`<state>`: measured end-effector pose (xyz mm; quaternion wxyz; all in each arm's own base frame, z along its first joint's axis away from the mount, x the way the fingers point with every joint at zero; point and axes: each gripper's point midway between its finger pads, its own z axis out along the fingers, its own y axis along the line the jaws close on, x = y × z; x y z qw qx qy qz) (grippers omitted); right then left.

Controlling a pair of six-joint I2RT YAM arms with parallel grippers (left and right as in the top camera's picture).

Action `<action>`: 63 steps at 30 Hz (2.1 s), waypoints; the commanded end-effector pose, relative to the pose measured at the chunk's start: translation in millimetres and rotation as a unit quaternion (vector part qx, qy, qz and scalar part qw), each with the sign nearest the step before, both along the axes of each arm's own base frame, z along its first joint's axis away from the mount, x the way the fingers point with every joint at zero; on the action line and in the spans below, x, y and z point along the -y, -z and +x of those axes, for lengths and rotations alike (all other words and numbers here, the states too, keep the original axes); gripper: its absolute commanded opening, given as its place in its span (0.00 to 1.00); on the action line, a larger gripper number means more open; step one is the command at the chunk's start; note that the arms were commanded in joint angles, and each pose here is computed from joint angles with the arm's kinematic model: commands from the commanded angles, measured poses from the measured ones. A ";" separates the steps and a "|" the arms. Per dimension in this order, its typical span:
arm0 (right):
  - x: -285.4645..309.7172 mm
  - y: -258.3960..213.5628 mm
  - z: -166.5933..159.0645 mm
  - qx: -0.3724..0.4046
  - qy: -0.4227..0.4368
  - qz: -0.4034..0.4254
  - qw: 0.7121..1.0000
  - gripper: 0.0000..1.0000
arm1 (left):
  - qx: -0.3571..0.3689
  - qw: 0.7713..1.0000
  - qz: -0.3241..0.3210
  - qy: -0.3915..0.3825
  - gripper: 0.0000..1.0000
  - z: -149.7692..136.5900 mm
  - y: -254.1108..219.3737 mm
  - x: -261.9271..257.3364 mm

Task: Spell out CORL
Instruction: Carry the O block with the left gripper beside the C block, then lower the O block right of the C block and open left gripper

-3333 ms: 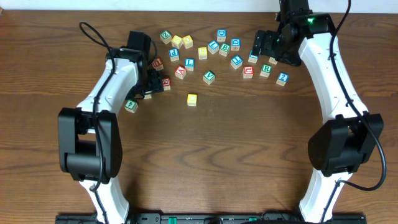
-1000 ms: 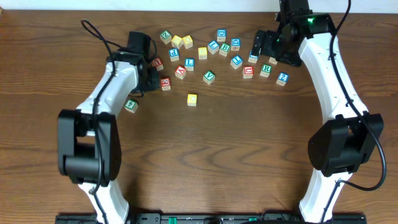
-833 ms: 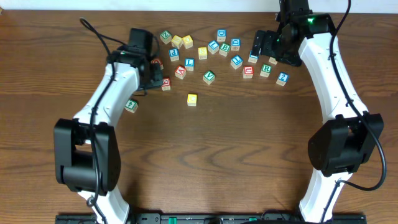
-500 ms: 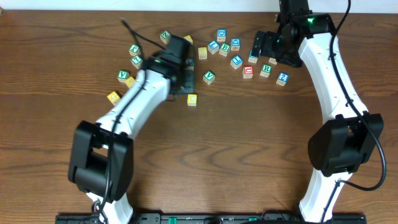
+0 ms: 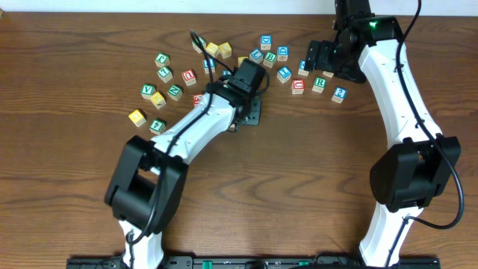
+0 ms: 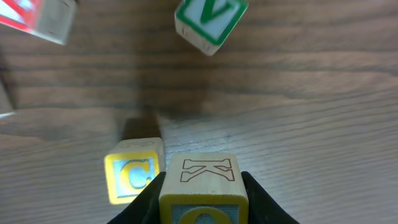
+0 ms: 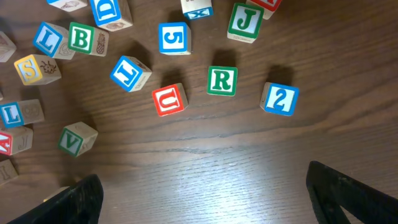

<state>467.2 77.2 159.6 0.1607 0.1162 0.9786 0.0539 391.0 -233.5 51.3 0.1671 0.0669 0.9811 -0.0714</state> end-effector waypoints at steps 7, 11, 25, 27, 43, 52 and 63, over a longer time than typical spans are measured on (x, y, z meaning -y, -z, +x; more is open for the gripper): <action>-0.2 -1.5 1.4 0.003 -0.007 -0.010 1.000 0.99 | -0.003 1.000 0.010 -0.003 0.31 3.8 12.0 1.4; -0.2 -1.5 1.4 0.003 -0.007 -0.010 1.000 0.99 | -0.002 1.000 0.009 -0.003 0.31 4.9 17.2 2.1; 0.1 -1.2 0.7 0.002 -0.009 -0.012 1.000 0.99 | -0.020 1.000 0.023 -0.004 0.31 2.0 39.6 -0.7; 0.0 -1.2 0.6 0.002 -0.010 -0.012 1.000 0.99 | -0.020 1.000 0.023 -0.004 0.31 2.1 39.6 -0.9; 0.4 -0.5 -1.2 -0.002 -0.010 -0.012 1.000 0.99 | -0.011 0.998 0.057 -0.017 0.31 5.0 40.5 -15.7; 0.3 -0.3 -2.0 -0.004 -0.010 -0.013 1.000 0.99 | -0.015 0.998 0.059 -0.017 0.31 2.8 43.0 -16.3; 0.4 -0.3 -2.0 -0.004 -0.010 -0.013 1.000 0.99 | -0.015 0.998 0.059 -0.017 0.39 2.7 43.1 -16.2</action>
